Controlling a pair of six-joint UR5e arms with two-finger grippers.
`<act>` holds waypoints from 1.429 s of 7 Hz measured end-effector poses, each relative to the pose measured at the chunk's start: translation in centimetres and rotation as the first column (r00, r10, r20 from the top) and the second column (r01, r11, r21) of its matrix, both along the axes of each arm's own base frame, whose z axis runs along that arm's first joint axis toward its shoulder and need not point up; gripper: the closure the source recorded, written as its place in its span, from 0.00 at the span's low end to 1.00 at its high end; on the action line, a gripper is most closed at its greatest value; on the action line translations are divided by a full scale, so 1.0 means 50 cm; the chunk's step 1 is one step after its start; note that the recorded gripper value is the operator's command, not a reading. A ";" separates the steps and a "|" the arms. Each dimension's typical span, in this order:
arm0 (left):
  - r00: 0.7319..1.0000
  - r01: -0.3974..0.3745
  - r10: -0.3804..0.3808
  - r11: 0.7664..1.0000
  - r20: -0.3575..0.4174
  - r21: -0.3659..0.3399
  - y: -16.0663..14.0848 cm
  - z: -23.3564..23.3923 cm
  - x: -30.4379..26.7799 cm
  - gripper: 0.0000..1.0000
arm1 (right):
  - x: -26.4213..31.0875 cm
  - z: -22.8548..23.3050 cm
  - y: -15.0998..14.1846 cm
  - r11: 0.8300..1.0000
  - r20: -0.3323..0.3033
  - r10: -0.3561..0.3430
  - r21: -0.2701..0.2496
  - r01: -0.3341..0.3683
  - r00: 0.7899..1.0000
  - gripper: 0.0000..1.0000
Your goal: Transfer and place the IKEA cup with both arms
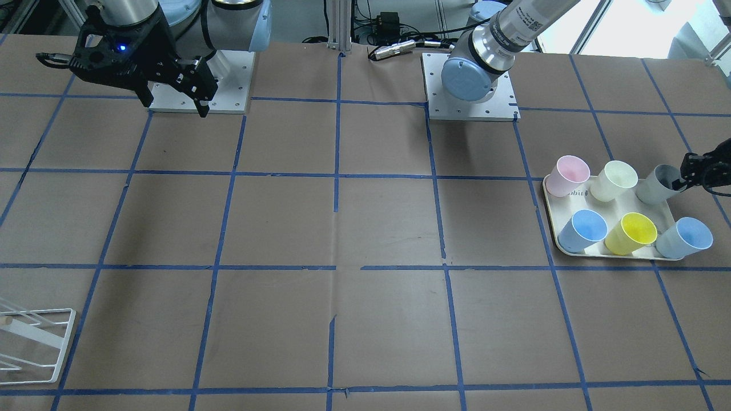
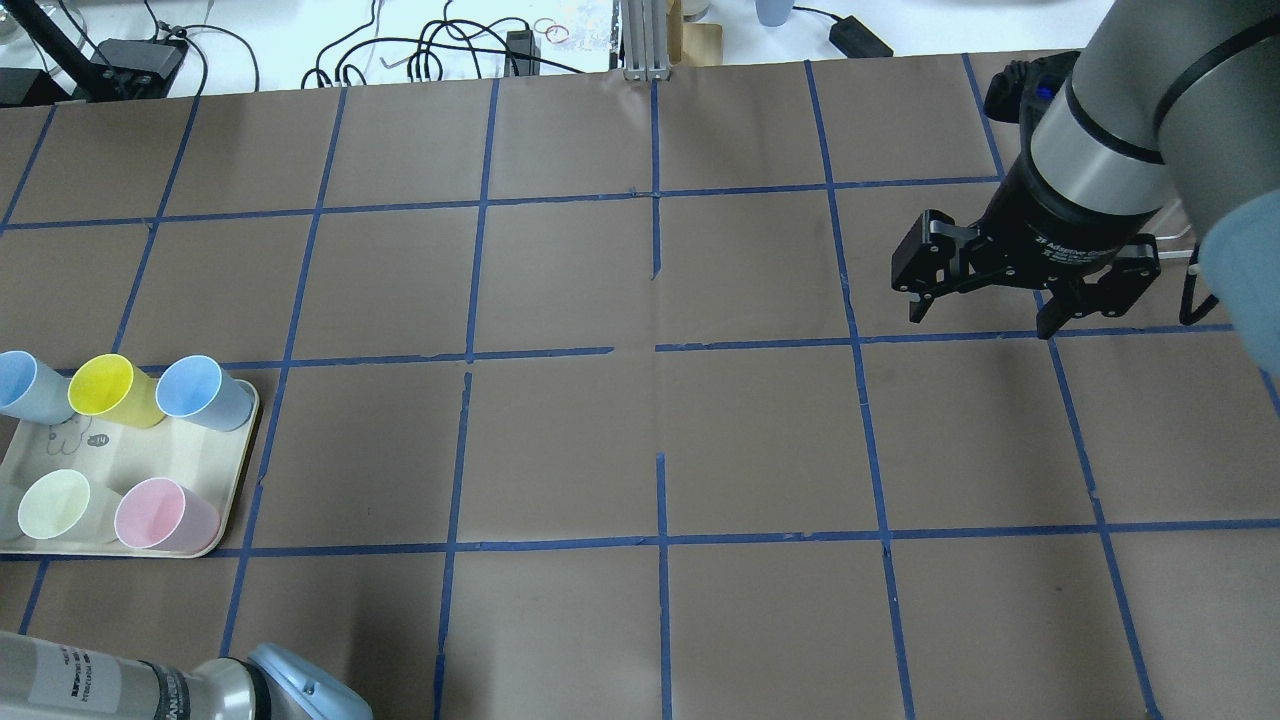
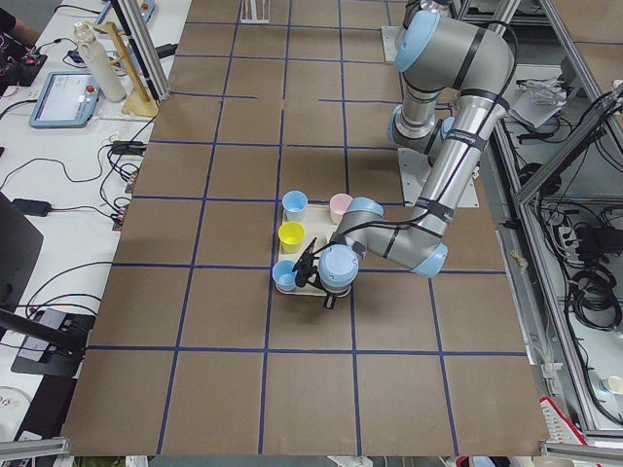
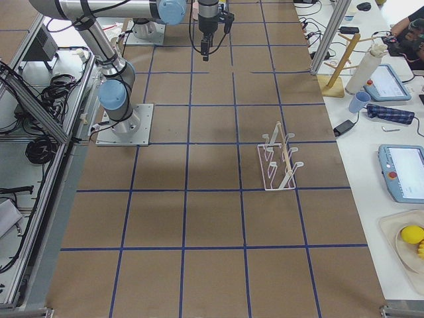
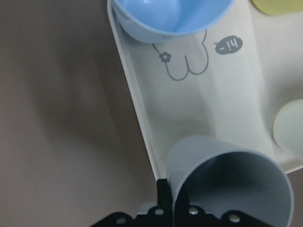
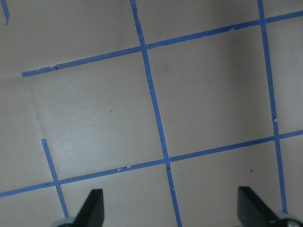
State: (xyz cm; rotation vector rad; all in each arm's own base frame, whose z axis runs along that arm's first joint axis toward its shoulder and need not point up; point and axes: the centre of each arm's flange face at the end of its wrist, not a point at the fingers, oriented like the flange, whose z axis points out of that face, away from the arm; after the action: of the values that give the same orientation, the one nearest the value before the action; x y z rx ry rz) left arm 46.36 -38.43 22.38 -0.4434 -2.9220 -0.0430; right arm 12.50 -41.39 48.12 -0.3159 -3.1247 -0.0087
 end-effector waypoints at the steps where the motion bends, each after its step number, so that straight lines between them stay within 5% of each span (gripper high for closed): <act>1: 1.000 0.000 0.000 1.000 0.000 0.001 0.000 -0.001 0.000 0.52 | 0.000 0.002 0.001 1.000 0.001 -0.001 -0.002 0.001 1.000 0.00; 3: 1.000 0.003 -0.003 1.000 0.009 -0.002 -0.002 0.017 -0.001 0.00 | 0.002 0.012 0.010 1.000 0.007 0.002 -0.012 -0.002 1.000 0.00; 7: 0.995 0.043 -0.039 0.998 0.090 -0.036 -0.048 0.149 -0.062 0.00 | 0.003 0.015 0.017 1.000 0.007 0.006 -0.012 -0.006 1.000 0.00; 10: 0.991 0.013 -0.007 0.999 0.134 -0.046 -0.164 0.325 -0.300 0.00 | 0.003 0.015 0.018 1.000 0.006 0.004 -0.010 -0.004 1.000 0.00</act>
State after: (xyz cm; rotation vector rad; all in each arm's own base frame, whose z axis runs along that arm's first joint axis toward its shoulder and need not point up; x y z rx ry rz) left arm 31.37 -46.63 38.62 -0.4805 -3.0577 -0.0066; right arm 12.65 -40.51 48.86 -0.3109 -3.1326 0.0060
